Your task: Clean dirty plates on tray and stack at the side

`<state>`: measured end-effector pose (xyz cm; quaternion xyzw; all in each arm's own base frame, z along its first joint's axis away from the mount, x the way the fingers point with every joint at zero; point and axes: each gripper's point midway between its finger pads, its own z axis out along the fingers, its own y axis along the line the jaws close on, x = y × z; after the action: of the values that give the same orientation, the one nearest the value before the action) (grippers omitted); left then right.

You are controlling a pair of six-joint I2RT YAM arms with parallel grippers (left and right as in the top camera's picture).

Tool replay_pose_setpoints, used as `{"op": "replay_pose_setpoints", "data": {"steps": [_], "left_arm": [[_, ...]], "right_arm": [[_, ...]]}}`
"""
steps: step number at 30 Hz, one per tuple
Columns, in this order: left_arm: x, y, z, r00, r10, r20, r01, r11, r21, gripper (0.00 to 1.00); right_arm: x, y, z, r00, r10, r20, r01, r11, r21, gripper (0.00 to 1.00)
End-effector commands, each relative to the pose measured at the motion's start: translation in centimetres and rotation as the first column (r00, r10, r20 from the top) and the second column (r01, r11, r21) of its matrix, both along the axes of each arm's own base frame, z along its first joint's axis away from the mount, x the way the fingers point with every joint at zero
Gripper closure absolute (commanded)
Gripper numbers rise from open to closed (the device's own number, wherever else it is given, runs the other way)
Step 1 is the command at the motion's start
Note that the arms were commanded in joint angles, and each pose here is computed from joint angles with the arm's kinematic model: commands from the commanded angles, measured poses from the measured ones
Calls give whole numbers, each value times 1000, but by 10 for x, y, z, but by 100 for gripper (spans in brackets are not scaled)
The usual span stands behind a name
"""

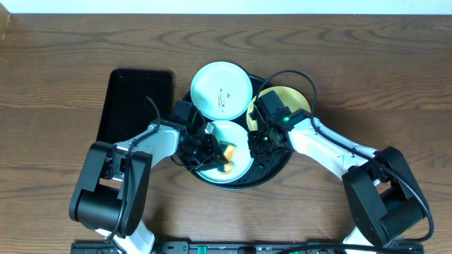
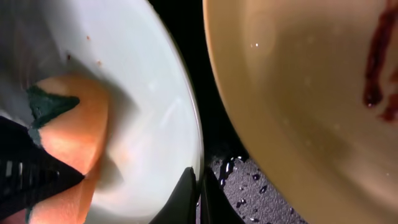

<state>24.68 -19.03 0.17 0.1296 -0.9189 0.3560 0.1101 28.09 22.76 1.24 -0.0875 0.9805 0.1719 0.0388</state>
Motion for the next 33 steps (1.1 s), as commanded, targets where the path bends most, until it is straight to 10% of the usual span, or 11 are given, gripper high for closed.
{"op": "replay_pose_setpoints", "data": {"steps": [1, 3, 7, 15, 20, 25, 33], "left_arm": [[1, 61, -59, 998, 69, 7, -67, 942, 330, 83], [1, 61, -59, 998, 68, 7, -67, 942, 330, 83], [1, 61, -59, 998, 68, 6, -66, 942, 330, 83], [0, 61, -59, 998, 68, 2, -65, 941, 331, 83], [-3, 62, -59, 998, 68, -9, -61, 940, 334, 83], [-4, 62, -59, 998, 68, -14, -59, 940, 336, 83], [-4, 63, -59, 998, 68, -15, -59, 939, 338, 90]], "right_arm": [[8, -39, -20, 998, -43, 46, 50, 983, -177, 82], [7, -37, -19, 998, -39, 40, 46, 986, -163, 46], [6, -27, -17, 999, -31, 31, 35, 993, -116, 33], [-1, 3, -13, 999, 19, 50, -16, 998, -56, 70], [-10, 21, -12, 998, 37, 56, -34, 999, -41, 62], [-14, 29, -11, 998, 35, 59, -34, 999, -31, 99], [-10, 25, -12, 997, 6, 71, -2, 999, -53, 99]]}}
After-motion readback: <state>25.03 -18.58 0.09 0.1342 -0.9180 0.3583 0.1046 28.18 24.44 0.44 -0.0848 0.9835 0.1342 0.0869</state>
